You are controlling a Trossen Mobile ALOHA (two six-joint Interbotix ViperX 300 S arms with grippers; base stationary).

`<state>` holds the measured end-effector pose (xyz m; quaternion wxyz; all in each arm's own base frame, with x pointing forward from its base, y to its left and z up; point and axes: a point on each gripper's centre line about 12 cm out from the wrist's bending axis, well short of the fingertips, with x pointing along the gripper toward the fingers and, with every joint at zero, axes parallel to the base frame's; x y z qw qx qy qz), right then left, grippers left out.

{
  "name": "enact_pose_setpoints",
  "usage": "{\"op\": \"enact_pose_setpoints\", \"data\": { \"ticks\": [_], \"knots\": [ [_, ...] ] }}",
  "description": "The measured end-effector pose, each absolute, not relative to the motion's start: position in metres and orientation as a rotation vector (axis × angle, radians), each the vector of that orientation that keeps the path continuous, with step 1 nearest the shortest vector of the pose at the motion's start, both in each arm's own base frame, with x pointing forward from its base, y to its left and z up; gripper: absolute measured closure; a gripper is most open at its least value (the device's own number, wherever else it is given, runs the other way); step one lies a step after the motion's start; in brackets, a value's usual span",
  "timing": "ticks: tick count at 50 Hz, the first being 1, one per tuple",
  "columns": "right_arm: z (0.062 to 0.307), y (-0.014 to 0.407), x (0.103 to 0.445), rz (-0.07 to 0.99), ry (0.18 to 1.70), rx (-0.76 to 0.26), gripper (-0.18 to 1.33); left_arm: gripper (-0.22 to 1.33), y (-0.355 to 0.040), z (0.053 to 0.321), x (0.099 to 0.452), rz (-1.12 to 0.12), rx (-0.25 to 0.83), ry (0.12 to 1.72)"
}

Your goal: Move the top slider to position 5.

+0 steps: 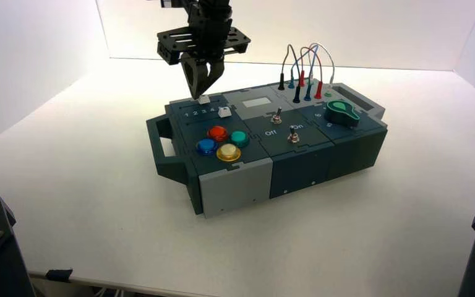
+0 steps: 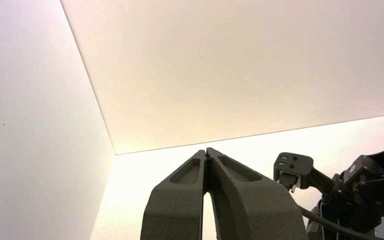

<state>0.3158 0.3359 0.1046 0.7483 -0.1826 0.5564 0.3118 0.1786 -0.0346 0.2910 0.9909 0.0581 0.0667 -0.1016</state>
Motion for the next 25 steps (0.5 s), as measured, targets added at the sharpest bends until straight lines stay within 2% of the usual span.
{"op": "enact_pose_setpoints", "data": {
  "ticks": [25],
  "knots": [
    [0.102, 0.325, 0.325, 0.651, 1.236, -0.383, 1.29, 1.28, -0.035, 0.291, 0.179, -0.204, 0.112, 0.136]
  ]
}}
